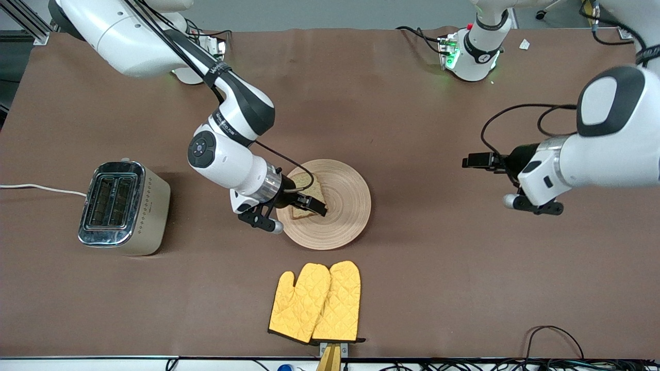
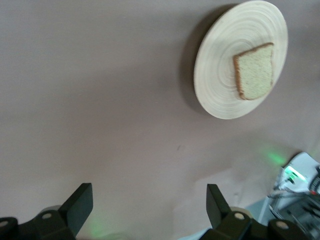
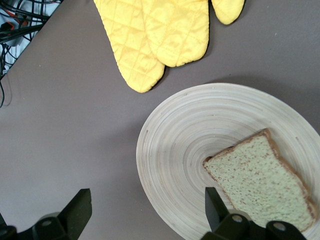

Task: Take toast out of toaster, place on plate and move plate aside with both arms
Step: 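Release the toast onto the plate while the left gripper reaches the plate, then retract the right arm to rest while the left gripper grips the plate rim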

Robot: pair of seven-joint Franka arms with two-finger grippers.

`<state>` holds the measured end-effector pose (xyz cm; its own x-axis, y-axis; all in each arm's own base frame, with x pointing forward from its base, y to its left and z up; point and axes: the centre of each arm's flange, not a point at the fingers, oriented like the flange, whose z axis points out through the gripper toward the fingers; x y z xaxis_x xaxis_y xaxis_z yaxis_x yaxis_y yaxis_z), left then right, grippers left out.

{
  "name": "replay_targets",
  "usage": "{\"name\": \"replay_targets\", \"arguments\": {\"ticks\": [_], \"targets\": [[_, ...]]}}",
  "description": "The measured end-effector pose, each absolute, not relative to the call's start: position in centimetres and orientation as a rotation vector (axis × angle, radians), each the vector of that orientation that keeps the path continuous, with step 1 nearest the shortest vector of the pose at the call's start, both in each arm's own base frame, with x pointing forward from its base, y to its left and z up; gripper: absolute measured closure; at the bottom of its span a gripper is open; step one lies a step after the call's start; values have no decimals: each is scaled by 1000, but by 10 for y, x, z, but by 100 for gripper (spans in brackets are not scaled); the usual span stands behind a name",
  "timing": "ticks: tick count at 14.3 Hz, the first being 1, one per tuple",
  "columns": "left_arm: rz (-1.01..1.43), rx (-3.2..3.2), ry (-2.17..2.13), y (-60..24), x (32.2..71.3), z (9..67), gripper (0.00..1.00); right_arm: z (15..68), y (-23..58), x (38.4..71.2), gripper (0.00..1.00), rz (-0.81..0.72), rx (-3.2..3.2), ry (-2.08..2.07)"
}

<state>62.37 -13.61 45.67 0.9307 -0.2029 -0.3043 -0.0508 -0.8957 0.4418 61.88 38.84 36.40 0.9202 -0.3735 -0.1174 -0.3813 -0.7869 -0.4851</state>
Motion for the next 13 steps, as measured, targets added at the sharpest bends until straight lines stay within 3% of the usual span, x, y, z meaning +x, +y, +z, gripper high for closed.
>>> {"name": "replay_targets", "arguments": {"ticks": [3, 6, 7, 8, 13], "targets": [[-447, 2540, -234, -138, 646, 399, 0, 366, 380, 625, 0, 10, -2560, 556], [-366, 2368, -293, -155, 661, 349, 11, 367, 339, 643, 0, -53, -2672, 521], [-353, 2333, -311, -162, 663, 333, 19, 373, 318, 650, 0, -84, -2735, 488], [-335, 2311, -321, -170, 665, 319, 26, 382, 297, 654, 0, -99, -2802, 440], [-288, 2272, -302, -236, 662, 276, 31, 460, 182, 654, 0, -112, -3081, 183]]}}
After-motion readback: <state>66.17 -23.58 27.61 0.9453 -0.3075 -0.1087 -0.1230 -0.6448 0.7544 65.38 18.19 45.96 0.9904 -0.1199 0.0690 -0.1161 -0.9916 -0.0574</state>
